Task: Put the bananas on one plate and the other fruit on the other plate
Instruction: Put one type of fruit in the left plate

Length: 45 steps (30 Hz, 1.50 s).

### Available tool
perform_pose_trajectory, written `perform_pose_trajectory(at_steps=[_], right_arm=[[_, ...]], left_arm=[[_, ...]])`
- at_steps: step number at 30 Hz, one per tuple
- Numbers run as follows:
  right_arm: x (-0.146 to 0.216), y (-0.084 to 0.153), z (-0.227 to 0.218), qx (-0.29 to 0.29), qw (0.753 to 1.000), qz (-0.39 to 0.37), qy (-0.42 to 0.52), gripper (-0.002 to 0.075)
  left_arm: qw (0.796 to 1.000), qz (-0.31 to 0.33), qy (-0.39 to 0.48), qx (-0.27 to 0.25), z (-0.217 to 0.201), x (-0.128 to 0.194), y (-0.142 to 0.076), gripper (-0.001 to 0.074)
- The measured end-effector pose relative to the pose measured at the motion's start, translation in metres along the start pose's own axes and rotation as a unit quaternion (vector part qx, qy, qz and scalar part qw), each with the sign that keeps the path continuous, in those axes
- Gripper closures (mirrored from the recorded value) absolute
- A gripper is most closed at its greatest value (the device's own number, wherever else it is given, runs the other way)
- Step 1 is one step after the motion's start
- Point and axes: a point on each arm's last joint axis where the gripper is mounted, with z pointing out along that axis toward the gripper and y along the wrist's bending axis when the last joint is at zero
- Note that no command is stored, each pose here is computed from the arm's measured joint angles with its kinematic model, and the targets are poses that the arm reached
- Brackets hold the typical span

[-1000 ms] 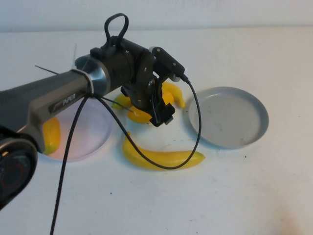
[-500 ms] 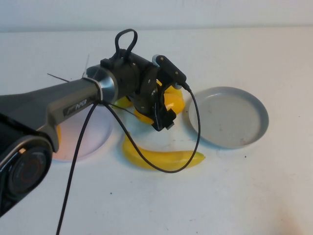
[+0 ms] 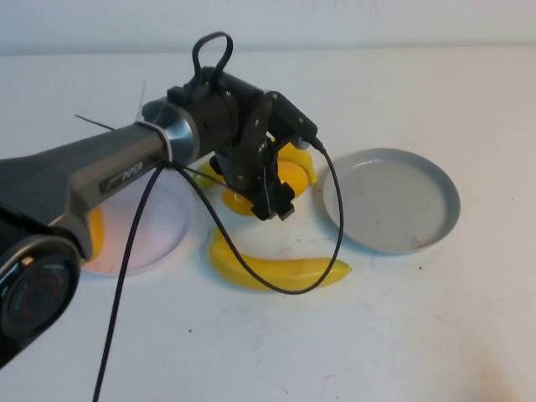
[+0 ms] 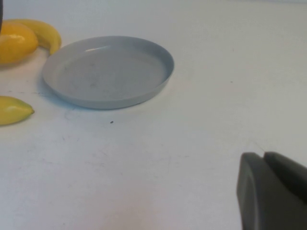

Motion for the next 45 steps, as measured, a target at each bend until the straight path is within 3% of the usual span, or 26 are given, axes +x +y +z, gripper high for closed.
perform_pose_trajectory(at_steps=[8,14,18,22,25,29,32,45], right_arm=[[0.000,0.000,0.000,0.000,1.000,0.000,0.000,0.0742],[0.000,0.000,0.000,0.000,1.000,0.000,0.000,0.0742],[0.000,0.000,0.000,0.000,1.000,0.000,0.000,0.0742],[0.000,0.000,0.000,0.000,1.000,0.000,0.000,0.0742],[0.000,0.000,0.000,0.000,1.000,0.000,0.000,0.0742],[0.000,0.000,0.000,0.000,1.000,0.000,0.000,0.0742],[0.000,0.000,0.000,0.000,1.000,0.000,0.000,0.0742],[0.000,0.000,0.000,0.000,1.000,0.000,0.000,0.0742]], left_arm=[[0.995,-0.086,0.055,-0.006,-0.064,-0.007,0.015,0.0213],[0.985,-0.154,0.078,-0.020,-0.067,0.000,0.026,0.0213],[0.982,-0.167,0.078,-0.028,-0.072,0.003,0.030,0.0213],[0.979,-0.185,0.079,-0.026,-0.090,0.019,0.038,0.0213],[0.971,-0.219,0.096,-0.026,-0.098,0.046,0.056,0.0213],[0.951,-0.275,0.137,-0.025,-0.089,0.084,0.079,0.0213],[0.940,-0.303,0.154,-0.013,-0.079,0.099,0.083,0.0213],[0.938,-0.308,0.158,-0.002,-0.044,0.100,0.081,0.0170]])
